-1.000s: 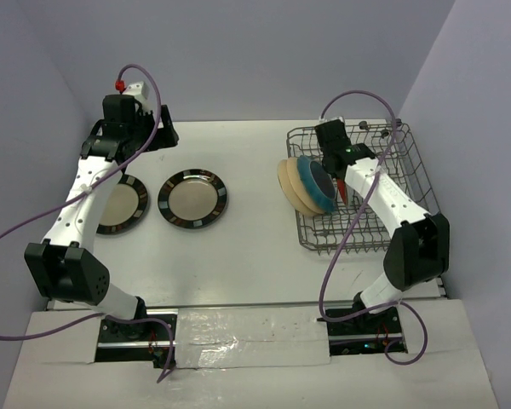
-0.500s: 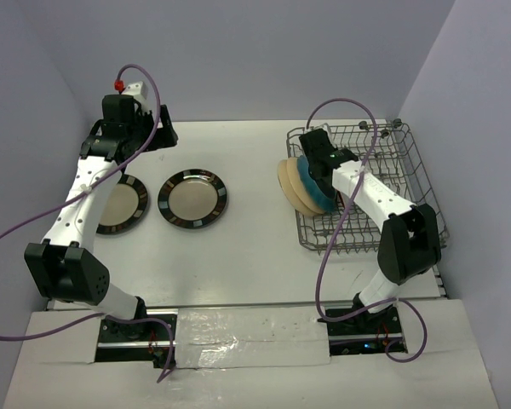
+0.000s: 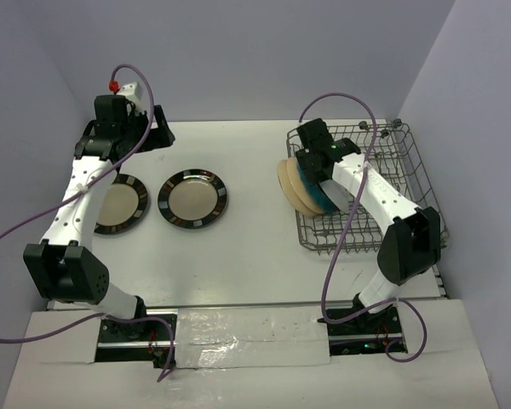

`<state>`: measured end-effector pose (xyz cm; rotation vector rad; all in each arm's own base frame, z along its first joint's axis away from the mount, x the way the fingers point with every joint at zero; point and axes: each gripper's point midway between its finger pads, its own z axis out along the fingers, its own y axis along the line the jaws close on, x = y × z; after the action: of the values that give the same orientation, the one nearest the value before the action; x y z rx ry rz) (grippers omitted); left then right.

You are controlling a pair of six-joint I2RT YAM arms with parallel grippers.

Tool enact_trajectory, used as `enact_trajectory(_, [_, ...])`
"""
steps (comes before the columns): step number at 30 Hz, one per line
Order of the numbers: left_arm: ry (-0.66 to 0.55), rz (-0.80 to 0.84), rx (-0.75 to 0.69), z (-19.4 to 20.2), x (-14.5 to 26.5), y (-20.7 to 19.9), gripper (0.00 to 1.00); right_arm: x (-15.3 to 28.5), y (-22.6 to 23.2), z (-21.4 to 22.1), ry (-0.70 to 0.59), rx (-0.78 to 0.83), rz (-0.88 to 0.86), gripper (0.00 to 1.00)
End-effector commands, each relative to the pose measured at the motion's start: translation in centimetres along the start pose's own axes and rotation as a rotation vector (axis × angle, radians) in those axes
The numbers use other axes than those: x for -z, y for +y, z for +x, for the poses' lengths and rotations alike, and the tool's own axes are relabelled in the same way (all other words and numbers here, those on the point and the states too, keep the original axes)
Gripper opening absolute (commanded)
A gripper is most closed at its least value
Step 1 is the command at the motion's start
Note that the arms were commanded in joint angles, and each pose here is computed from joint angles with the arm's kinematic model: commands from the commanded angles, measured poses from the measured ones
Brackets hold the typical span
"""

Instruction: Load the plates into the dish rack

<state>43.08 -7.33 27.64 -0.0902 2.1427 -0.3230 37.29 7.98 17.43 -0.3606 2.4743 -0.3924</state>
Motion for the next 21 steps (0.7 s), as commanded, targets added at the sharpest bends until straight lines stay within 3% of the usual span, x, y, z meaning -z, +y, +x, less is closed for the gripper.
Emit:
enact_trajectory(1, [0.013, 0.065, -0.006, 0.2, 0.6, -0.4, 0.99, 1.7, 1.3, -1.8, -0.036, -0.044, -0.103, 0.67])
enact_trajectory(6, [0.064, 0.149, 0.000, 1.8, 0.5, -0.1, 0.99, 2.2, 2.7, -2.1, -0.028, -0.044, -0.186, 0.69])
enact_trajectory(14, [0.226, 0.319, 0.051, 5.3, -0.7, 3.1, 0.99, 4.8, 4.1, -3.5, -0.069, -0.055, -0.325, 0.89])
enact_trajectory(21, [0.322, 0.444, -0.117, 7.6, -3.4, 6.1, 0.99, 8.7, 5.4, -5.8, -0.157, -0.092, -0.560, 1.00])
